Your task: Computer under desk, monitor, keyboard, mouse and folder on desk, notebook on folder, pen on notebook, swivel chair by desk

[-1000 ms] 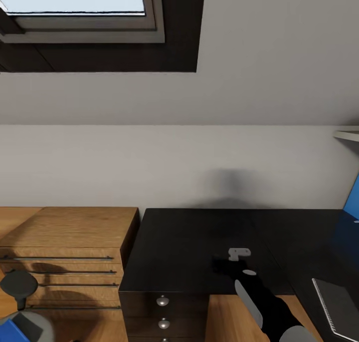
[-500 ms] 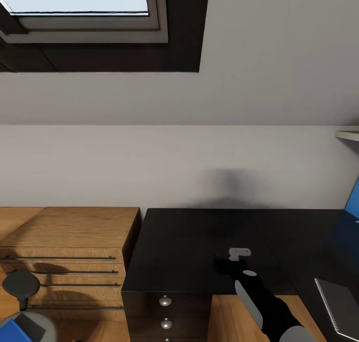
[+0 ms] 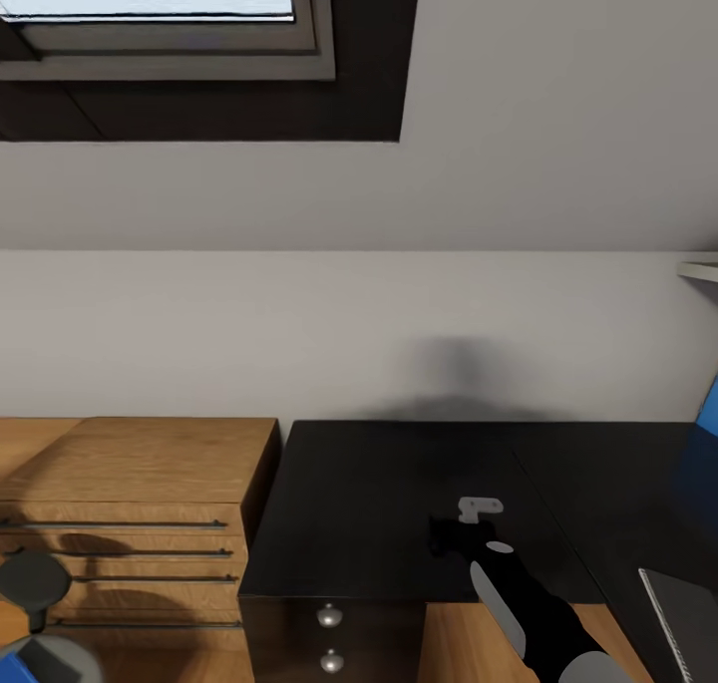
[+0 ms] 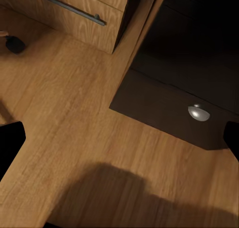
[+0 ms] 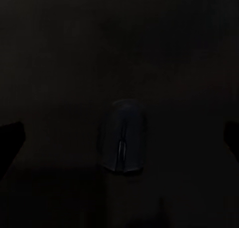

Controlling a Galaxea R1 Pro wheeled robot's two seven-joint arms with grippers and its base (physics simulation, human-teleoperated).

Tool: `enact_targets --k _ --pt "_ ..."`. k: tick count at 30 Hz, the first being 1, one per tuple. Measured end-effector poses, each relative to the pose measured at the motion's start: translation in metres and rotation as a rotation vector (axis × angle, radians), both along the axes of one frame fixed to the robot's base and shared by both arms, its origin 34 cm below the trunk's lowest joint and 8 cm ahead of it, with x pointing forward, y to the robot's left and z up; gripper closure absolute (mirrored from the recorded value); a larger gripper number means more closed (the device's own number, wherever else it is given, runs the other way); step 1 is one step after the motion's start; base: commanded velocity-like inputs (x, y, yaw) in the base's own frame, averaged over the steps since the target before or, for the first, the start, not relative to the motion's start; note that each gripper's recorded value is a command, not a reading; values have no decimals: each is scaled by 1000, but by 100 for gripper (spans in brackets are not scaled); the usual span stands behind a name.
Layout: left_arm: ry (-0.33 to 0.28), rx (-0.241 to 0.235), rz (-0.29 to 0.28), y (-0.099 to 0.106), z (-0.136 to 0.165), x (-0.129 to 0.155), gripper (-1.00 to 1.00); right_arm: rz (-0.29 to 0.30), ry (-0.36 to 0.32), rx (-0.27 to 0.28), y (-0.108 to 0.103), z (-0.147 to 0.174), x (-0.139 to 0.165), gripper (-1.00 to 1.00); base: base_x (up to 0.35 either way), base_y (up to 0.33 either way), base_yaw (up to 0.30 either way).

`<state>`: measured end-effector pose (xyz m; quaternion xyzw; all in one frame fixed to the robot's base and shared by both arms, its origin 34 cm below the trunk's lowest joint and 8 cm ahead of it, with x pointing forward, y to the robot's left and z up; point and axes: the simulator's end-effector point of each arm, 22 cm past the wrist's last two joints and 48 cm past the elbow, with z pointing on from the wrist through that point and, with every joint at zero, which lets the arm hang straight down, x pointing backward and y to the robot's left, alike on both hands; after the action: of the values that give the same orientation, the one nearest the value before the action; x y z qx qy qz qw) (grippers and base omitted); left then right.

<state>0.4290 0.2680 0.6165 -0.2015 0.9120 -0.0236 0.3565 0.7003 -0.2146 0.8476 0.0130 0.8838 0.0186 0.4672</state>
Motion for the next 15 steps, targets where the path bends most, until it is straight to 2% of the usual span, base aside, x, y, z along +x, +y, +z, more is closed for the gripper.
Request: enact_targets --k 5,15 --pt "0 0 0 0 0 0 -100 -1 1 -1 -1 -1 0 -100 117 0 0" --pt "1 0 1 0 0 0 -100 -6 16 -5 -3 -7 -2 -100 16 0 0"
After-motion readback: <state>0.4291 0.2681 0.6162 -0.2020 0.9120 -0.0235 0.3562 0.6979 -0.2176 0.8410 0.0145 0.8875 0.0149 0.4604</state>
